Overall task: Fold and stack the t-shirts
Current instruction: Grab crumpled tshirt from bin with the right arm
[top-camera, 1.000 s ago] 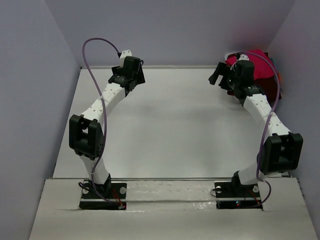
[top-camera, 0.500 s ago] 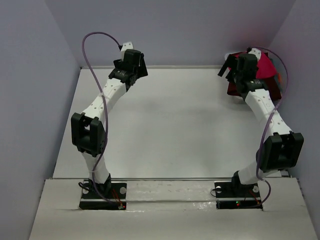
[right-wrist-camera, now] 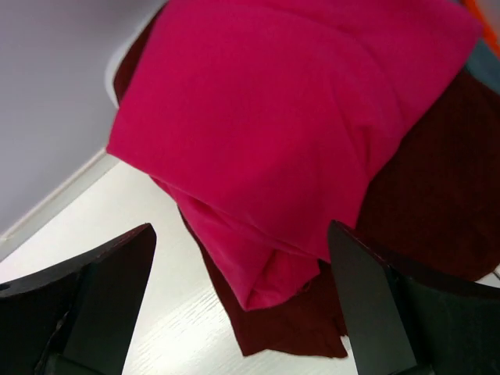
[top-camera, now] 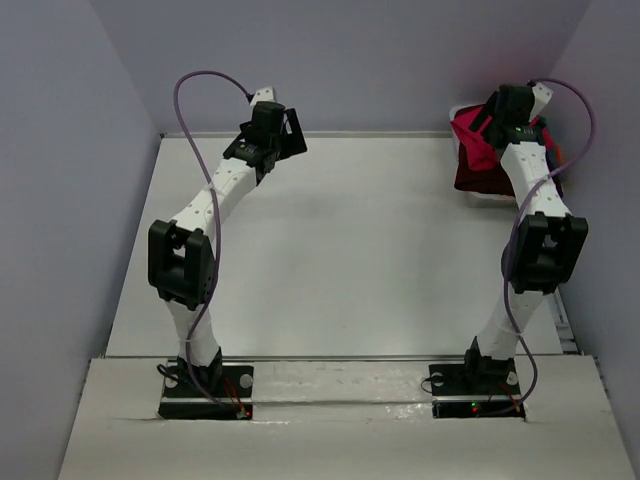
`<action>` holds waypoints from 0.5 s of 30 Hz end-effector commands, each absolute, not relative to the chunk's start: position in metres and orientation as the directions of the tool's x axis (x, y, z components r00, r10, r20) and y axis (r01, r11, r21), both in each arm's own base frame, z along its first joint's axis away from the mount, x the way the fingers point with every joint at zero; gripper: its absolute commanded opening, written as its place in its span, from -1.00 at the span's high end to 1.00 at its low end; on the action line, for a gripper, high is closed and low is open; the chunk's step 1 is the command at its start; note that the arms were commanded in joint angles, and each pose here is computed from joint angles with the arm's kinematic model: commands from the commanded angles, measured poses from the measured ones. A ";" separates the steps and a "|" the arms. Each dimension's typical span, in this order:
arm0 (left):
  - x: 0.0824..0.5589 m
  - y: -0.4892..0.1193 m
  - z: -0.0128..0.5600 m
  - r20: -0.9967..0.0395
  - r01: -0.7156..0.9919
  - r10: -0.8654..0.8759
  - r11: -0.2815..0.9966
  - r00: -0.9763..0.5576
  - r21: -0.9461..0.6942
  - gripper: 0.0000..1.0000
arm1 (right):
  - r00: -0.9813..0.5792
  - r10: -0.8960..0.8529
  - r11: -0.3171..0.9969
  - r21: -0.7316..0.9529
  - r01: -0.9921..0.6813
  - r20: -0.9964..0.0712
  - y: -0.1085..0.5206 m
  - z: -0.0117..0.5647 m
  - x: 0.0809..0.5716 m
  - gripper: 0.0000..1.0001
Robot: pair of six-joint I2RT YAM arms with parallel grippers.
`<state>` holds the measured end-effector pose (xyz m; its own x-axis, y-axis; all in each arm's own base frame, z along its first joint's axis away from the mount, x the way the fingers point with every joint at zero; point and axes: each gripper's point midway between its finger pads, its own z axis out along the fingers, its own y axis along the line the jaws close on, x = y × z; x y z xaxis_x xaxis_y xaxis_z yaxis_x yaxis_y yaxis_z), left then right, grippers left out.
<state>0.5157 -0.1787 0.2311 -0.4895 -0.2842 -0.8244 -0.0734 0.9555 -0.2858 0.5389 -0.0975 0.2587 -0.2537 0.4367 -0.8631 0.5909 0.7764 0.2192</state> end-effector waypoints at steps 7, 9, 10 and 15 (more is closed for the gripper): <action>0.529 -0.197 0.258 -0.841 0.002 -0.341 0.926 -0.421 -0.377 -0.82 | -0.276 0.464 0.746 0.203 0.635 -0.842 -0.121 0.235 0.553 -0.80; 0.529 -0.198 0.256 -0.839 0.002 -0.343 0.925 -0.422 -0.380 -0.82 | -0.274 0.467 0.745 0.207 0.634 -0.841 -0.121 0.237 0.551 -0.71; 0.529 -0.198 0.253 -0.837 0.001 -0.342 0.926 -0.427 -0.378 -0.82 | -0.271 0.465 0.745 0.207 0.634 -0.843 -0.121 0.237 0.551 -0.65; 0.529 -0.199 0.246 -0.833 0.004 -0.336 0.927 -0.439 -0.376 -0.82 | -0.258 0.466 0.749 0.222 0.625 -0.846 -0.119 0.243 0.550 0.08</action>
